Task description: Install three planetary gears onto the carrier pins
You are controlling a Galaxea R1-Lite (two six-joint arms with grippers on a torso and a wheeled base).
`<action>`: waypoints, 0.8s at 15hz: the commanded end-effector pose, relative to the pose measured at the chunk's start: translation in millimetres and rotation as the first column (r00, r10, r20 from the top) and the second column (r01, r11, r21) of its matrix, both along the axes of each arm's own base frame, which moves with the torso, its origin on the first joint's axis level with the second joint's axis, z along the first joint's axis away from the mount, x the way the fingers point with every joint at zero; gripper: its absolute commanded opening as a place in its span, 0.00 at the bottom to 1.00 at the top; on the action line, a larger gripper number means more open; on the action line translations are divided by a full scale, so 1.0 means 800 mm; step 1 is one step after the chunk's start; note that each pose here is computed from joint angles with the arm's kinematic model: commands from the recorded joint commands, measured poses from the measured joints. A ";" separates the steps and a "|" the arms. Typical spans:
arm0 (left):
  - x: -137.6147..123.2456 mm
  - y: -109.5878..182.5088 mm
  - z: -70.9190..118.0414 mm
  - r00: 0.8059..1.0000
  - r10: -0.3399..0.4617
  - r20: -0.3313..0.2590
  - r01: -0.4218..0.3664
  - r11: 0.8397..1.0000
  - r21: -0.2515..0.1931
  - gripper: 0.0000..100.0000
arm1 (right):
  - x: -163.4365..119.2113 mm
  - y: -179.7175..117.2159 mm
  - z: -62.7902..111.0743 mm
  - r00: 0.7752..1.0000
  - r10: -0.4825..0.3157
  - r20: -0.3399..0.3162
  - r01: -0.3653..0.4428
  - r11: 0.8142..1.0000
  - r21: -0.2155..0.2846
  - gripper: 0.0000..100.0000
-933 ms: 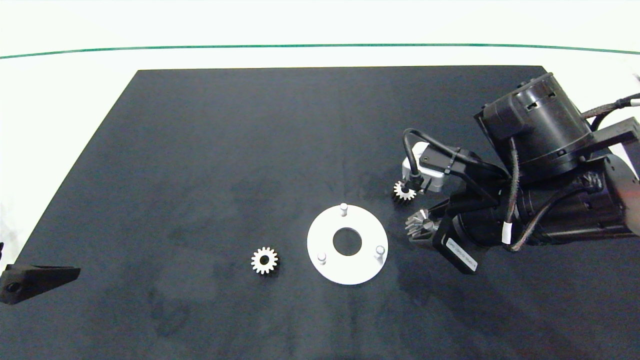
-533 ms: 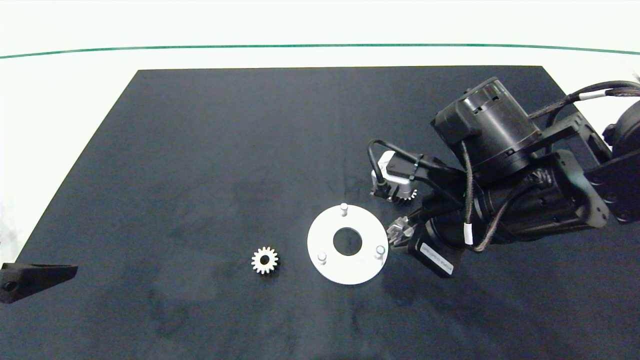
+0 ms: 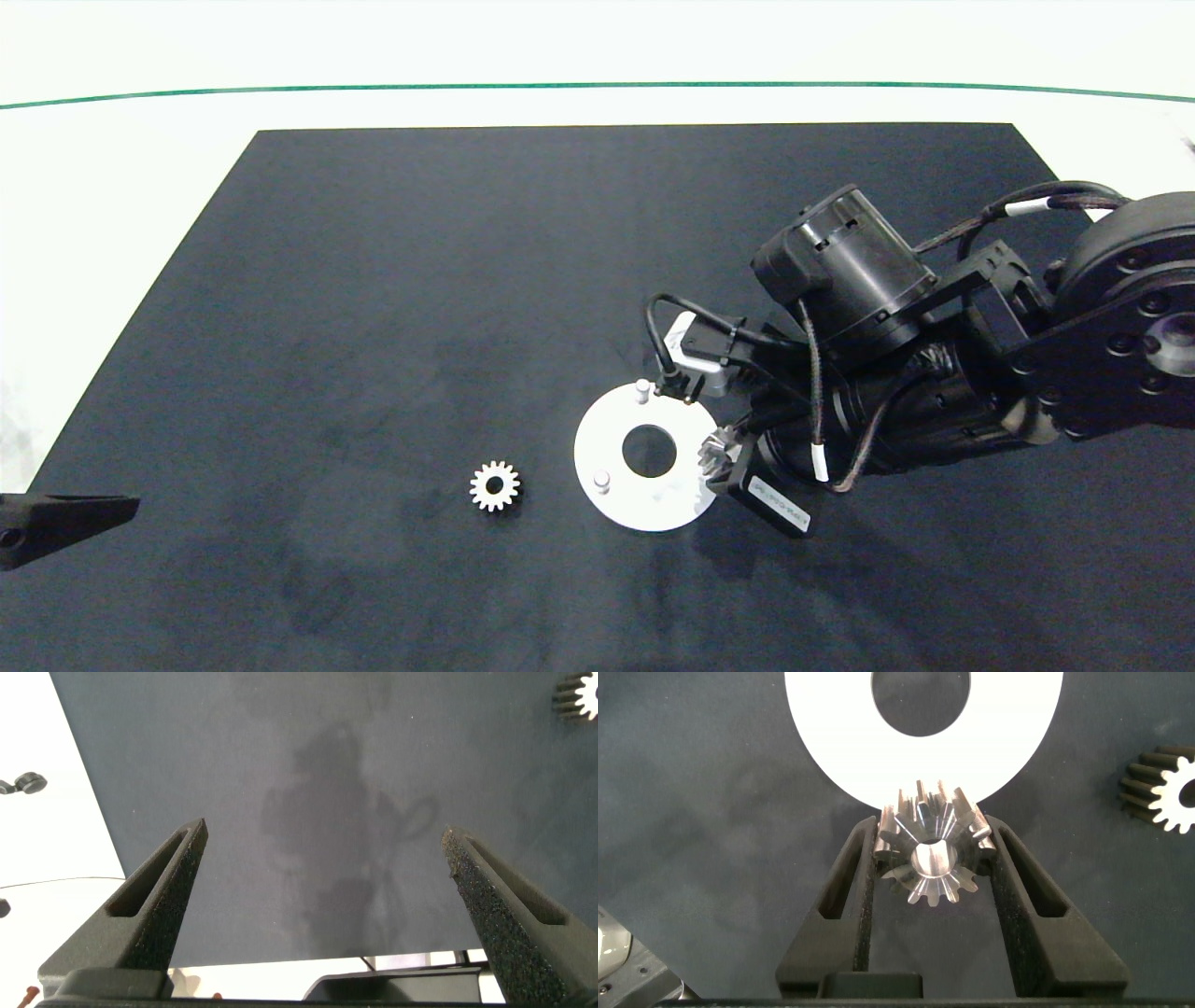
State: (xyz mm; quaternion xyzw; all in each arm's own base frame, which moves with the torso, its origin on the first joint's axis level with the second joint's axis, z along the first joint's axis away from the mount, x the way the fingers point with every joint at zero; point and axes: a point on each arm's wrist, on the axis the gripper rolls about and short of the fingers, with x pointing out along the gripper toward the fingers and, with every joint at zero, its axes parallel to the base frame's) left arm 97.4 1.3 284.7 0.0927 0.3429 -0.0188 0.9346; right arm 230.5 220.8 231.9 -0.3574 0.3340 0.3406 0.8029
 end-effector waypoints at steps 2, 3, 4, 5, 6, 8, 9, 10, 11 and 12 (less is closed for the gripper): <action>-0.002 0.000 0.000 1.000 0.003 -0.001 -0.003 1.000 0.001 1.00 | 0.004 0.003 -0.007 1.000 -0.001 -0.013 0.001 1.000 -0.014 0.19; -0.002 0.000 0.000 1.000 0.003 -0.001 -0.003 1.000 0.001 1.00 | 0.004 0.004 -0.007 1.000 0.000 -0.013 -0.001 1.000 -0.016 0.19; -0.002 0.000 0.000 1.000 0.003 -0.001 -0.003 1.000 0.001 1.00 | 0.006 0.004 -0.010 1.000 -0.001 -0.017 0.001 1.000 -0.019 0.19; -0.002 0.000 0.000 1.000 0.003 -0.001 -0.003 1.000 0.001 1.00 | 0.007 0.004 -0.010 1.000 -0.003 -0.017 0.002 1.000 -0.019 0.19; -0.002 0.000 0.000 1.000 0.003 -0.001 -0.003 1.000 0.001 1.00 | 0.008 0.005 -0.012 1.000 -0.004 -0.019 0.004 1.000 -0.021 0.19; -0.002 0.000 0.000 1.000 0.003 0.001 -0.003 1.000 0.001 1.00 | 0.011 0.006 -0.014 1.000 -0.007 -0.022 0.007 1.000 -0.024 0.19; -0.002 0.000 0.000 1.000 0.003 0.001 -0.003 1.000 0.001 1.00 | 0.011 0.005 -0.014 1.000 -0.010 -0.022 0.009 1.000 -0.026 0.19; -0.002 0.000 0.000 1.000 0.003 0.001 -0.003 1.000 0.001 1.00 | 0.011 0.005 -0.014 1.000 -0.010 -0.022 0.009 1.000 -0.026 0.19; -0.002 0.001 0.000 1.000 0.004 0.001 -0.004 1.000 0.001 1.00 | 0.013 0.006 -0.017 1.000 -0.012 -0.027 0.011 0.999 -0.030 0.19; -0.003 0.001 0.000 1.000 0.004 0.002 -0.004 1.000 0.001 1.00 | 0.013 0.006 -0.016 1.000 -0.010 -0.025 0.010 1.000 -0.030 0.19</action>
